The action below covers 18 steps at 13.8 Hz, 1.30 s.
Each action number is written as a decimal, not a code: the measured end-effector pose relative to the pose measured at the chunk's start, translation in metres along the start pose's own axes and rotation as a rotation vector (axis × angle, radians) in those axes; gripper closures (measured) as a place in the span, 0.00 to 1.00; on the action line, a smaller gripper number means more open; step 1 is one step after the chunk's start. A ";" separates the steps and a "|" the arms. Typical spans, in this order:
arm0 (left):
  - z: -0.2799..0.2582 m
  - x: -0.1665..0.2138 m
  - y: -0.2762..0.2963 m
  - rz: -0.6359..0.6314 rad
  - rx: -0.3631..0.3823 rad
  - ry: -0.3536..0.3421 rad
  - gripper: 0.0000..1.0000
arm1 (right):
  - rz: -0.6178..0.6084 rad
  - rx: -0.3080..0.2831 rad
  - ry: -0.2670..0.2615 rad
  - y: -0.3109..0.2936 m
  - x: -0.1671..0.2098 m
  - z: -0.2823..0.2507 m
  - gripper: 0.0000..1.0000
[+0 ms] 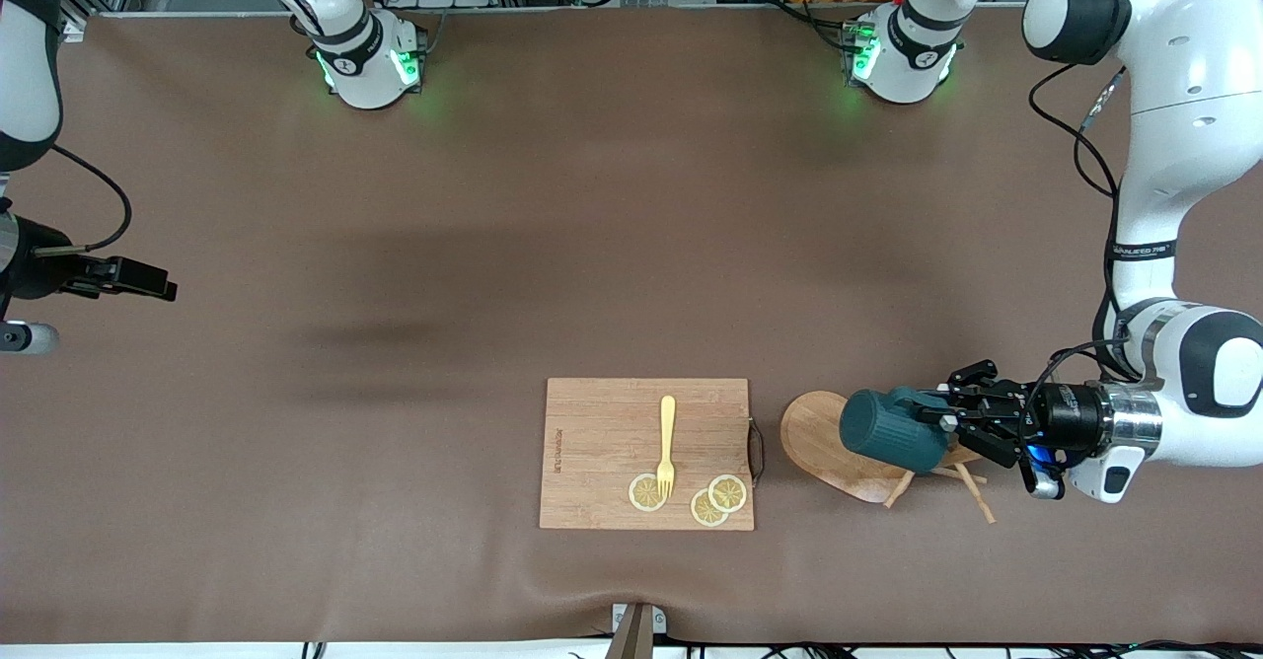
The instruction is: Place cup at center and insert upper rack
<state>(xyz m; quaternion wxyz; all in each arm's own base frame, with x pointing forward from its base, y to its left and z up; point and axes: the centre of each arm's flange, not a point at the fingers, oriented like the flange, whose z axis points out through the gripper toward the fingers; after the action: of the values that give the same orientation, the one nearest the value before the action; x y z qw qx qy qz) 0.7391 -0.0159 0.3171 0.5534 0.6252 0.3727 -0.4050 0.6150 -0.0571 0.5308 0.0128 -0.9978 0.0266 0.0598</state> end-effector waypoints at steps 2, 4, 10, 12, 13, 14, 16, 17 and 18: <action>-0.005 0.005 -0.003 0.005 -0.005 0.005 0.79 | 0.000 0.000 0.001 0.000 0.000 0.000 0.00; -0.008 0.008 -0.005 0.001 -0.007 0.011 0.79 | 0.000 0.000 0.008 0.000 0.001 -0.001 0.00; -0.009 0.006 -0.003 0.003 -0.010 0.011 0.33 | -0.023 -0.002 0.104 -0.013 0.000 -0.042 0.00; -0.011 -0.002 0.001 0.008 -0.009 0.015 0.10 | -0.024 -0.003 0.124 -0.013 -0.006 -0.058 0.00; -0.012 -0.009 0.005 0.015 -0.009 0.020 0.01 | -0.024 -0.003 0.123 -0.013 -0.008 -0.062 0.00; -0.013 -0.019 0.009 0.026 0.000 0.030 0.00 | -0.024 -0.003 0.123 -0.013 -0.009 -0.063 0.00; -0.016 -0.044 0.014 0.055 0.063 0.096 0.00 | -0.023 -0.003 0.122 -0.013 -0.010 -0.063 0.00; -0.018 -0.059 0.017 0.072 0.101 0.142 0.00 | -0.024 -0.003 0.121 -0.013 -0.010 -0.063 0.00; -0.020 -0.077 0.021 0.093 0.149 0.201 0.00 | -0.023 -0.003 0.119 -0.013 -0.010 -0.063 0.00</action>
<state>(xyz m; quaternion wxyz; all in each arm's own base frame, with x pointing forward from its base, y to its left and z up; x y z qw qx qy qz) 0.7298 -0.0001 0.3968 0.4836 0.7185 0.3657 -0.3408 0.6134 -0.0457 0.5947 0.0103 -0.9998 0.0156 0.0003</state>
